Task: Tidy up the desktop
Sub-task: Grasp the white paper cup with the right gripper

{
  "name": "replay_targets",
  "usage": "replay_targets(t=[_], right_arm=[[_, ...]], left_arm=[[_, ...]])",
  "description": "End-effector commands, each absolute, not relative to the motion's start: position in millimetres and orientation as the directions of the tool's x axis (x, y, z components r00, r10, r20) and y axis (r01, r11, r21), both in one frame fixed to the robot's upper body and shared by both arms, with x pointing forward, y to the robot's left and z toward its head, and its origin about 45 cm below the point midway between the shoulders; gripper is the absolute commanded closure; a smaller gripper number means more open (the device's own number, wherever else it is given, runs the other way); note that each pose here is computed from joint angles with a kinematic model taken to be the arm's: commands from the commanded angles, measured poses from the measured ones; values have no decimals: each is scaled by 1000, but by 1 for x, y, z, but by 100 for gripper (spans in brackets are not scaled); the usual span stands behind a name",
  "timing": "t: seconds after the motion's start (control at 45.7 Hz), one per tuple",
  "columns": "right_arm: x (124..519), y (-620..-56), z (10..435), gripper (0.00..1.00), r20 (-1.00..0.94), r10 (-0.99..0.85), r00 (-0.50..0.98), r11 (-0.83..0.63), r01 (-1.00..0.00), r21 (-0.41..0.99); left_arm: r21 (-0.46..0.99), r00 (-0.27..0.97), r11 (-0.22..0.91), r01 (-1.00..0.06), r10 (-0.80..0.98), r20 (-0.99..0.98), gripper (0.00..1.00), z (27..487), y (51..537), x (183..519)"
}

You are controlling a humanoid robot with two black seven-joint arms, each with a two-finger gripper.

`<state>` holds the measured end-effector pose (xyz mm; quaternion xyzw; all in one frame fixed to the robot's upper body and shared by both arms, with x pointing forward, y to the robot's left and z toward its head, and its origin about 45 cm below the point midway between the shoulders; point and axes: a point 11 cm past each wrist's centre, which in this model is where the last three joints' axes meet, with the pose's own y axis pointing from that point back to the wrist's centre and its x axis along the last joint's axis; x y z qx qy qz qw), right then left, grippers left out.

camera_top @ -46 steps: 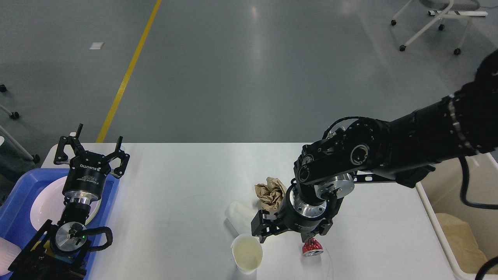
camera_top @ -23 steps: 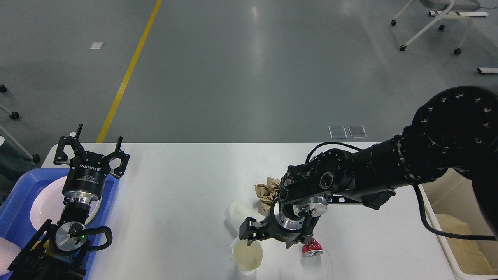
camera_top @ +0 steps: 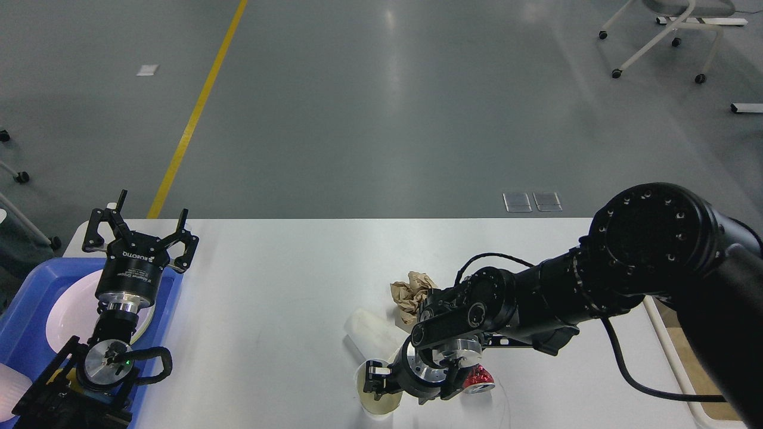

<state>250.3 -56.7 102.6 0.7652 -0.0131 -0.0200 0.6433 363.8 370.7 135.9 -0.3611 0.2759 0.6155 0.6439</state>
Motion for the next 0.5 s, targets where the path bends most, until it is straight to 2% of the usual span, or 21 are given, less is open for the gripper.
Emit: replay_targets(t=[0.0,0.109,0.241,0.481], right_arm=[[246,-57,99,100,-38,-70,997,-175,25,984],[245,-58,98,100,-37,-74,997,-175,23,984],[250,-59,97,100,14,-109,994,-169,-32,985],[250,-60,97,100,16,-100,995,-164,-33,986]], left_arm=[[-125,90,-18,-992,593,-800,4,136,371,364],[-125,90,-18,-992,593,-800,4,136,371,364],[-125,90,-18,-992,593,-800,4,136,371,364],[-126,90,-19,-992,593,-800,4,136,371,364]])
